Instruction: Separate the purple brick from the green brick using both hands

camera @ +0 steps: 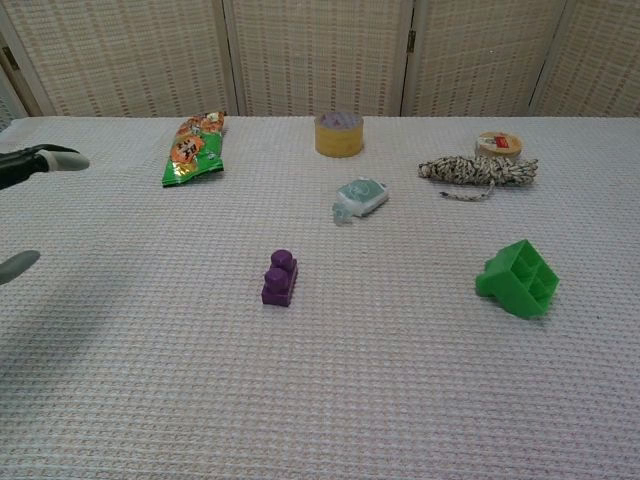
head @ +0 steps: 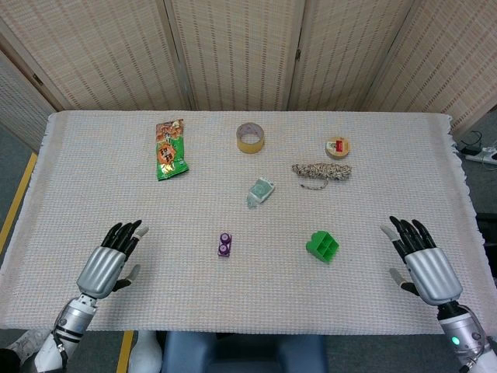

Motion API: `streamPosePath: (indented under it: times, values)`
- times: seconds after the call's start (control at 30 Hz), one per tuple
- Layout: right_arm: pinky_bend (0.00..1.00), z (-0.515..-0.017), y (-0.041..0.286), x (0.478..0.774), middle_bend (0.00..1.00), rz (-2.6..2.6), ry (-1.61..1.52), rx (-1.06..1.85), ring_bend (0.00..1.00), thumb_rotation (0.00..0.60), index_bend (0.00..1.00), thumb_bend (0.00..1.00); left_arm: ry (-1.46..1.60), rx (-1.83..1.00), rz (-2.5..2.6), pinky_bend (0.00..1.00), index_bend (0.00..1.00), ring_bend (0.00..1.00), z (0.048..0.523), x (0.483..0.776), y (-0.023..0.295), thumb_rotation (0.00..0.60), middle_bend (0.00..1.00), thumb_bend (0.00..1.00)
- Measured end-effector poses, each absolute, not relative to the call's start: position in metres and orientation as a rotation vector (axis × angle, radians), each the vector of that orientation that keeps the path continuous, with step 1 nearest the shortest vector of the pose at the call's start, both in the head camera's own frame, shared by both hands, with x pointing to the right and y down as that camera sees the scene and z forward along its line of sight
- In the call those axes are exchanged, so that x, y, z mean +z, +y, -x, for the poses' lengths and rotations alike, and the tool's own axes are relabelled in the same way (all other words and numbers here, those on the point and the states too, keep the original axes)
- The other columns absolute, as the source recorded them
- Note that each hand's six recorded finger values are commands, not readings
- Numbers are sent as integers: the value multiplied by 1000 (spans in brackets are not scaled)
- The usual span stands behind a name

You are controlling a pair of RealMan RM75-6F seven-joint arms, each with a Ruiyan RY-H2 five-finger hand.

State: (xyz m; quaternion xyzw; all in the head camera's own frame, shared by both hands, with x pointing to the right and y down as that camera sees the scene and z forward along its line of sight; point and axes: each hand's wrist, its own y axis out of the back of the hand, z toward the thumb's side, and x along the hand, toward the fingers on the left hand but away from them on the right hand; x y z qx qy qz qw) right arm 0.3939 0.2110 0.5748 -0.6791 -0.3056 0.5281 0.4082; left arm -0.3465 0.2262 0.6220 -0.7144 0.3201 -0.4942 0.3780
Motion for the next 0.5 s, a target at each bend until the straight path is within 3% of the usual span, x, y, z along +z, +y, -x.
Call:
streamPosePath:
  times: [0.23,0.5]
  values:
    - [0,-410,227,566,0,1677,-826,1390,0,600,0,375,885,-1363,1621,0,0,0,405,593,259,600,0,488]
    - [0,-402,234,566,0,1708,-789,1383,0,600,0,375,910,-1362,1556,0,0,0,422,575,268,600,0,487]
